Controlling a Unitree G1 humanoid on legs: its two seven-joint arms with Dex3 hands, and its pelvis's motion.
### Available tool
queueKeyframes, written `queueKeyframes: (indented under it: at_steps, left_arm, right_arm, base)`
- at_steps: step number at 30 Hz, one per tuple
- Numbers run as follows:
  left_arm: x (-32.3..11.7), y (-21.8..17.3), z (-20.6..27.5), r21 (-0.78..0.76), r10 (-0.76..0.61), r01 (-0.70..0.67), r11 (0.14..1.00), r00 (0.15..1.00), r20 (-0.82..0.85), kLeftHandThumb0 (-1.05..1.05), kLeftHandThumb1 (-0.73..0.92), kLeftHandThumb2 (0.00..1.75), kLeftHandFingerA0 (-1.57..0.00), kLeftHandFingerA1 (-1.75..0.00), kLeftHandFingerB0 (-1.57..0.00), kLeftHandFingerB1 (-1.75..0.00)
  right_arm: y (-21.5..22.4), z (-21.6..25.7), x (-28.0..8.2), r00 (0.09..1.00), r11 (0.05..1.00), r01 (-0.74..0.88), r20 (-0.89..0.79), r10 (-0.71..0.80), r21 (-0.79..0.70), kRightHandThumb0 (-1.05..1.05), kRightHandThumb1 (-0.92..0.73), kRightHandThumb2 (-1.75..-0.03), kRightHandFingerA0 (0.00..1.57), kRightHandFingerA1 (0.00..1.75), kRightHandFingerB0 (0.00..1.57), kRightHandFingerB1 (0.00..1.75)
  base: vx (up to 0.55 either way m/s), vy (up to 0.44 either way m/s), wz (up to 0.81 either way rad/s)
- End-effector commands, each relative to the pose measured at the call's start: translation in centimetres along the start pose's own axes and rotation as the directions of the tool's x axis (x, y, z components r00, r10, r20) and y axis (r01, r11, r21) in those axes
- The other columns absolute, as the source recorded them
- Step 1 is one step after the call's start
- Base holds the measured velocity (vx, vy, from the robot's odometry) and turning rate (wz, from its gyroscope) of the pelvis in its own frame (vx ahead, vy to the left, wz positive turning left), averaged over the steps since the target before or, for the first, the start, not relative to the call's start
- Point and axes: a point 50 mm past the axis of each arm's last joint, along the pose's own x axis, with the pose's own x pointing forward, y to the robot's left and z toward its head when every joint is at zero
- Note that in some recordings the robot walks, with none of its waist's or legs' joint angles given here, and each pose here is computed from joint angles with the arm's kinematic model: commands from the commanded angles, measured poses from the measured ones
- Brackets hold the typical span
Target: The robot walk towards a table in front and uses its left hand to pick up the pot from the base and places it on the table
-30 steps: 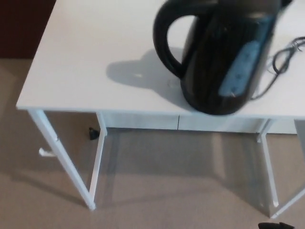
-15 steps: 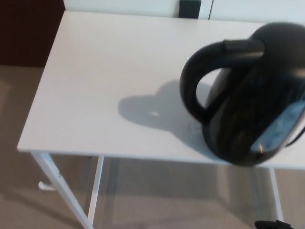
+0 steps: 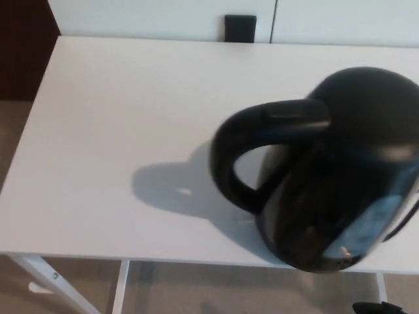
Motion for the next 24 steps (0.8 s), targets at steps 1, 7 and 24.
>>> queueKeyframes:
  at_steps: [1,7,24]
  left_arm:
    - [-0.4,0.8,0.1,0.037,0.026,-0.025,0.999,1.0,-0.006,-0.09,0.54,0.55,-0.48,-0.41,-0.38,-0.36]
    - [-0.4,0.8,0.1,0.037,0.017,-0.017,0.999,1.0,0.004,-0.11,0.53,0.56,-0.47,-0.42,-0.39,-0.38]
    - [-2.1,5.4,2.8,-0.106,0.351,-0.34,0.934,0.93,0.112,-0.15,0.49,0.62,-0.06,-0.28,-0.1,-0.21]
  right_arm:
    - [-0.2,-0.1,-0.1,1.0,1.0,0.009,-0.006,-0.009,-0.012,-0.09,-0.55,-0.55,0.63,0.46,0.43,0.4]
    - [-0.3,0.0,-0.1,1.0,1.0,0.006,0.002,-0.006,-0.015,-0.11,-0.55,-0.56,0.63,0.46,0.43,0.4]
    - [0.1,0.1,-0.1,1.0,1.0,0.006,0.0,-0.006,-0.001,-0.09,-0.56,-0.56,0.61,0.45,0.42,0.39]
  base:
    - [0.01,0.335,-0.38]
    - [0.01,0.143,0.02]
    - [0.02,-0.048,0.03]
